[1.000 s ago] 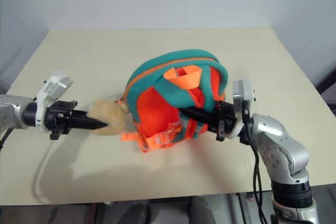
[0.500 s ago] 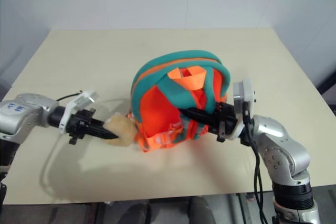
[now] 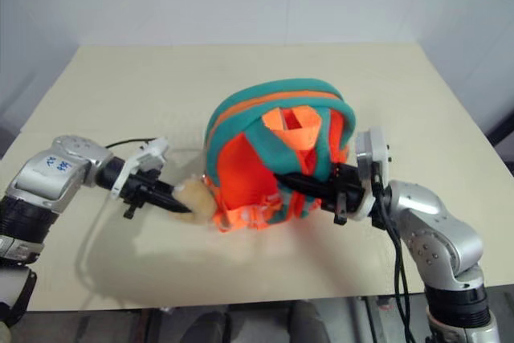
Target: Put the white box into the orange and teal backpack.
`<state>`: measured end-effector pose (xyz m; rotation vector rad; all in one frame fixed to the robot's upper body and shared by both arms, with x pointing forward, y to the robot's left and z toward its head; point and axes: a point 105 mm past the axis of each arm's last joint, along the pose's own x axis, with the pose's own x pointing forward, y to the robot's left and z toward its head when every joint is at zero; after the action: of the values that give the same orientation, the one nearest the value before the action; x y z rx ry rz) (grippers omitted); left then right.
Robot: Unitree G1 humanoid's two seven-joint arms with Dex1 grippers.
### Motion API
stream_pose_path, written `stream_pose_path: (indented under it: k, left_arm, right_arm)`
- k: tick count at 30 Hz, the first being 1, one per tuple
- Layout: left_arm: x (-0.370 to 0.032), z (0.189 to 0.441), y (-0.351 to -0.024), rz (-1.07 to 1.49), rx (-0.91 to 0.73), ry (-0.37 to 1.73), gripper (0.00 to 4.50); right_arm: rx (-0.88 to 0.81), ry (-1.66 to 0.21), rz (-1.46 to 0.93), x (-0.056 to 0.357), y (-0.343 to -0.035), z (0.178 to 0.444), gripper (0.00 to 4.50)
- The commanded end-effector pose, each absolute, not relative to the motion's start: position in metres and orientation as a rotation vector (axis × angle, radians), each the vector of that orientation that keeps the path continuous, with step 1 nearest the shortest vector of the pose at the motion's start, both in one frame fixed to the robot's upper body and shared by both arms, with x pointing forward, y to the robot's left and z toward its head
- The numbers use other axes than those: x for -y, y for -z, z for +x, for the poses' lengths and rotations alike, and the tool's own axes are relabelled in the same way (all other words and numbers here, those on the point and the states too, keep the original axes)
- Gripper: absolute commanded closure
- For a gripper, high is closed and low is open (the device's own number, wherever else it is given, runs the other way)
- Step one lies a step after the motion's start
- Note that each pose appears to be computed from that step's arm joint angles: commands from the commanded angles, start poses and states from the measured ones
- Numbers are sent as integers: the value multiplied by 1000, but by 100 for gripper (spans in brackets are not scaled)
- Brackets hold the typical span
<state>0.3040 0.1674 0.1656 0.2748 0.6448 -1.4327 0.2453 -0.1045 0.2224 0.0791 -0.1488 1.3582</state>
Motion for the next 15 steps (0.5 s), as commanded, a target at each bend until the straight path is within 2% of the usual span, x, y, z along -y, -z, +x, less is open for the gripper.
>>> stream_pose_path:
  k: [1,2,8,10,11,15]
  left_arm:
    - [-169,311,-193,281,-522,1406,269]
    - [-169,311,-198,269,-502,1408,240]
    - [-173,311,-211,220,-436,1396,49]
    - [-177,309,-213,214,-433,1391,0]
    - [-179,309,-214,209,-428,1386,0]
    - [-189,307,-217,198,-422,1365,0]
  right_arm:
    - [166,-1387,34,107,-233,234,328]
    - [163,-1392,26,108,-234,233,305]
    - [142,-1425,-30,113,-238,229,102]
    - [125,-1431,-66,117,-239,229,34]
    - [112,-1433,-91,121,-239,230,5]
    - [75,-1426,-157,136,-239,233,5]
